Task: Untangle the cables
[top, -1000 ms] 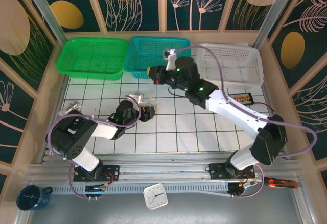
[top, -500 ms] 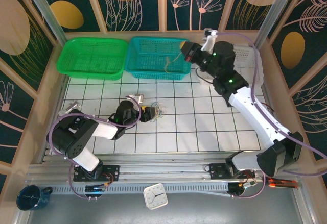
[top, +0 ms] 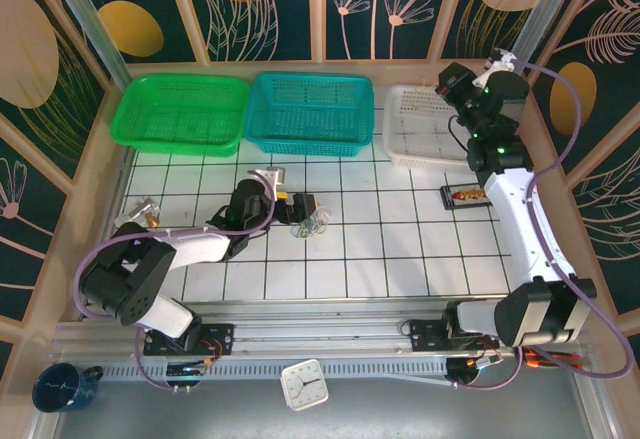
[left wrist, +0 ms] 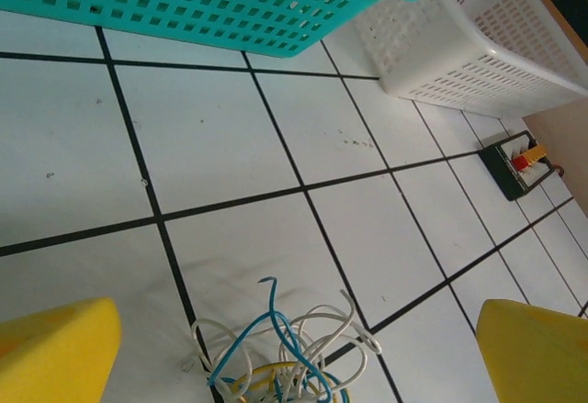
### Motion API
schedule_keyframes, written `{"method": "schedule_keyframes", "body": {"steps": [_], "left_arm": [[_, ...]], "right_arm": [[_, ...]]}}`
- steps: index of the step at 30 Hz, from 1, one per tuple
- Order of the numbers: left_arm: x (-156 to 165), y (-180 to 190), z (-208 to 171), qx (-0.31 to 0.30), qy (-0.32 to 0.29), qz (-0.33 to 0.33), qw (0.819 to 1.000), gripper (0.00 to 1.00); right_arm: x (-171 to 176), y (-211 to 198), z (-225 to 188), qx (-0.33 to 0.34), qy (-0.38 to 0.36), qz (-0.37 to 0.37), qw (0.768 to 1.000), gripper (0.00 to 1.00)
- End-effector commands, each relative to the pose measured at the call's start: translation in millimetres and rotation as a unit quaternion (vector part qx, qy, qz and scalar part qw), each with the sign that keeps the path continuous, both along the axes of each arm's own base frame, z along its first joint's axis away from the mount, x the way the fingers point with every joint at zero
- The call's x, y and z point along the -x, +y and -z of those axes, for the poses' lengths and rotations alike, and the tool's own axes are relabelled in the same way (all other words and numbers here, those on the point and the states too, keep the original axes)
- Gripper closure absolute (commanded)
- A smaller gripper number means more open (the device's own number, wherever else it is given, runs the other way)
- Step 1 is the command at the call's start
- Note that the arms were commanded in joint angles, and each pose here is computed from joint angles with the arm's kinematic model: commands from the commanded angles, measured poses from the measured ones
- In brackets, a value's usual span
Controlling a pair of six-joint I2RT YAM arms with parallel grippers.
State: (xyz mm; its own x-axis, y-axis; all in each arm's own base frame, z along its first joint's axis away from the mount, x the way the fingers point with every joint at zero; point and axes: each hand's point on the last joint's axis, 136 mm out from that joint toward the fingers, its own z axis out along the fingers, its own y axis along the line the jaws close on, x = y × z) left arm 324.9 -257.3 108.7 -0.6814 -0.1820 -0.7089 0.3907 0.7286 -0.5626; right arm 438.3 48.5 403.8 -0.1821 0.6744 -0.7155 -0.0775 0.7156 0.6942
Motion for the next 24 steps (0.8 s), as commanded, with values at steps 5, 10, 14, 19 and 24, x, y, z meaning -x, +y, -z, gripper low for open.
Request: {"method": "schedule_keyframes", "body": {"steps": [5,10,14,19,24], "left_arm": [[5.7,-10.0,-38.0,0.032,-0.003,0.021,0.999,0.01],[9.5,-12.6,-60.5,0.045,-0.007,0.032,0.998,0.01],[13.8,-8.3,-69.2,0.047,-0.012,0.029,0.998,0.01],[15.6,-2.6,-67.1,0.047,-0.005,0.015,0.999,0.01],[22.4,-0.6,-57.8,0.057,0.017,0.012,0.998,0.01]], "right_arm": [[-46.9,-28.7,68.1,0.012,0.057,0.059,0.997,1.0],[-71.5,-35.8,119.0,0.035,0.108,0.072,0.991,0.93],[-84.4,-38.0,139.3,0.045,0.124,0.074,0.989,0.61],[-90.2,-32.9,140.6,0.044,0.125,0.058,0.989,0.45],[-83.2,-15.5,130.2,0.029,0.107,0.023,0.994,0.43]]}}
